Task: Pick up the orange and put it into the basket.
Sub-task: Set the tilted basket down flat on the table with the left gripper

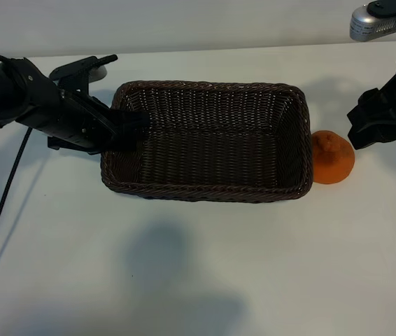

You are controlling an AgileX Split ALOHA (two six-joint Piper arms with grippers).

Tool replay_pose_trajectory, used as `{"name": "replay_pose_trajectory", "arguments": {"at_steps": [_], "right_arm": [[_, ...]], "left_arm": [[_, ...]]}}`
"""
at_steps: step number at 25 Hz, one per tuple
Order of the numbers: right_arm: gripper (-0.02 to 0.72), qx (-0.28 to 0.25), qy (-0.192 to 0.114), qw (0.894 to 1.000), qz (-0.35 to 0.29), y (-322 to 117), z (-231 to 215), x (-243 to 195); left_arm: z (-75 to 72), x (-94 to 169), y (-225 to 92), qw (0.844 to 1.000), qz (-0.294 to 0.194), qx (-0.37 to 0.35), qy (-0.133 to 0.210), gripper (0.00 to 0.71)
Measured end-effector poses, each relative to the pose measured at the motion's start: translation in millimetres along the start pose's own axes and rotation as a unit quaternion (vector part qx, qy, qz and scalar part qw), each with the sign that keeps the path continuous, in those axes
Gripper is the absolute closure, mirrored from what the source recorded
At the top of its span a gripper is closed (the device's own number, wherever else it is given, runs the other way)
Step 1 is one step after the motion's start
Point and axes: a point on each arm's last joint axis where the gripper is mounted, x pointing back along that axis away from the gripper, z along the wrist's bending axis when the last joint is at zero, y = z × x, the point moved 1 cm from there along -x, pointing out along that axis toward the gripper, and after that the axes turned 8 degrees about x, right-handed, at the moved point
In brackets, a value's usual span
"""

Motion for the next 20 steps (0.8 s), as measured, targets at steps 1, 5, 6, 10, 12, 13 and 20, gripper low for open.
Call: {"name": "replay_pose_trajectory", "arguments": {"at_steps": [1, 5, 6, 10, 12, 13, 20], "right_arm": [[0.108, 0.0, 0.0, 1.0, 0.0, 0.0, 0.0, 0.0], [0.108, 0.0, 0.0, 1.0, 0.0, 0.0, 0.0, 0.0], [0.108, 0.0, 0.0, 1.0, 0.0, 0.0, 0.0, 0.0], [0.108, 0.0, 0.0, 1.0, 0.0, 0.0, 0.0, 0.0], [0.108, 0.0, 0.0, 1.0, 0.0, 0.0, 0.0, 0.0], [0.108, 0.0, 0.0, 1.0, 0.0, 0.0, 0.0, 0.0], [0.108, 0.0, 0.0, 1.0, 0.0, 0.0, 0.0, 0.0]], "left_arm": [[0.4, -1.0, -0.1, 1.0, 0.001, 0.001, 0.0, 0.57], [4.0, -5.3, -4.6, 1.0, 0.003, 0.015, 0.002, 0.57], [4.7, -5.8, -5.2, 1.0, 0.001, 0.017, 0.003, 0.57], [5.1, -6.4, -5.6, 1.0, -0.002, 0.023, 0.001, 0.57], [4.9, -6.4, -5.6, 1.0, -0.002, 0.026, 0.0, 0.57], [4.8, -6.4, -5.6, 1.0, -0.002, 0.027, -0.001, 0.57], [4.0, -6.4, -6.2, 0.999, 0.001, 0.036, -0.005, 0.517]]}}
